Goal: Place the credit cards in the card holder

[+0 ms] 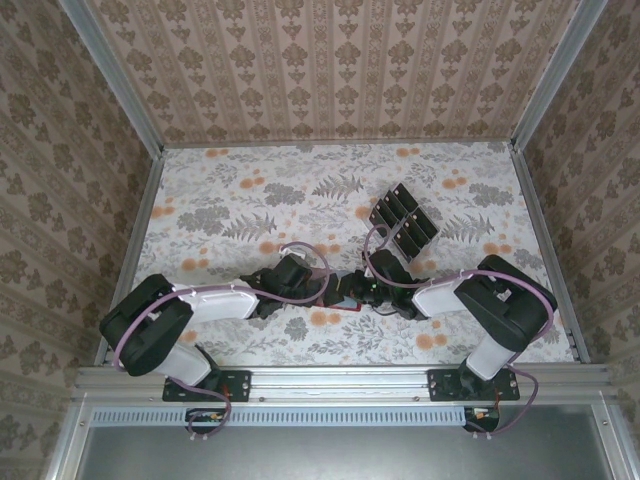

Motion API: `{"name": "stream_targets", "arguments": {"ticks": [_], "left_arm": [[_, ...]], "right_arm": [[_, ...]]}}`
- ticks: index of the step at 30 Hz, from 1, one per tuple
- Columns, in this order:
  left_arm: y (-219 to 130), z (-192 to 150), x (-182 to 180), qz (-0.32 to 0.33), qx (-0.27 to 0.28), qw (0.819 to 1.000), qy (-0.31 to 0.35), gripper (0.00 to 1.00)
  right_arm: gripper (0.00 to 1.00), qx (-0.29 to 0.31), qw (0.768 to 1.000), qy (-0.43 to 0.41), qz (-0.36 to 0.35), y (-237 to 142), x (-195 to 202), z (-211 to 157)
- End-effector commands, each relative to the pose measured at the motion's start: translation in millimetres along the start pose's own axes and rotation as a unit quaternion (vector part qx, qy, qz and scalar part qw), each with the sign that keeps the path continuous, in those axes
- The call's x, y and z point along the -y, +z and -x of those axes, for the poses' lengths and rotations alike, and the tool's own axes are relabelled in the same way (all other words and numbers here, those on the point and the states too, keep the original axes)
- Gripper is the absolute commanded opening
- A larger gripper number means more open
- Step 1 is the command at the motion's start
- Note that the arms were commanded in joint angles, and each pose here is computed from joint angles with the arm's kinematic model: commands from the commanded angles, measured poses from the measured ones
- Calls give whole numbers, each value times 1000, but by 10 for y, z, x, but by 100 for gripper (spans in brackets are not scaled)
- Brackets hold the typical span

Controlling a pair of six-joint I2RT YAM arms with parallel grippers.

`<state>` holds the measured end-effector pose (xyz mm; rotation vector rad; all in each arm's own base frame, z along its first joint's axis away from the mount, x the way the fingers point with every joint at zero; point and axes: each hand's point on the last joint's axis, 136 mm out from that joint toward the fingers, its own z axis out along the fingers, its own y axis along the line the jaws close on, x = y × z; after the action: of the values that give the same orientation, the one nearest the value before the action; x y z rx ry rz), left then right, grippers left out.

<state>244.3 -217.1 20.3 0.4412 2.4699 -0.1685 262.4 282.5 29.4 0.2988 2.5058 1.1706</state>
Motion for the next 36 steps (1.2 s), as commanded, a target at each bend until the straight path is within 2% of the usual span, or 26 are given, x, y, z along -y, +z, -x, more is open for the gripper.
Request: {"name": "stream_targets", "arguments": {"ticks": [1, 3, 36], "left_arm": [[53, -346, -109, 22, -55, 998, 20, 100], [46, -346, -103, 21, -55, 998, 20, 100], [-82, -597, -99, 15, -67, 998, -1, 100]], "right_arm": [[4, -13, 1000, -4, -12, 12, 57, -55], [0, -10, 1000, -3, -14, -9, 77, -49], [0, 60, 998, 10, -29, -175, 228, 109]]}}
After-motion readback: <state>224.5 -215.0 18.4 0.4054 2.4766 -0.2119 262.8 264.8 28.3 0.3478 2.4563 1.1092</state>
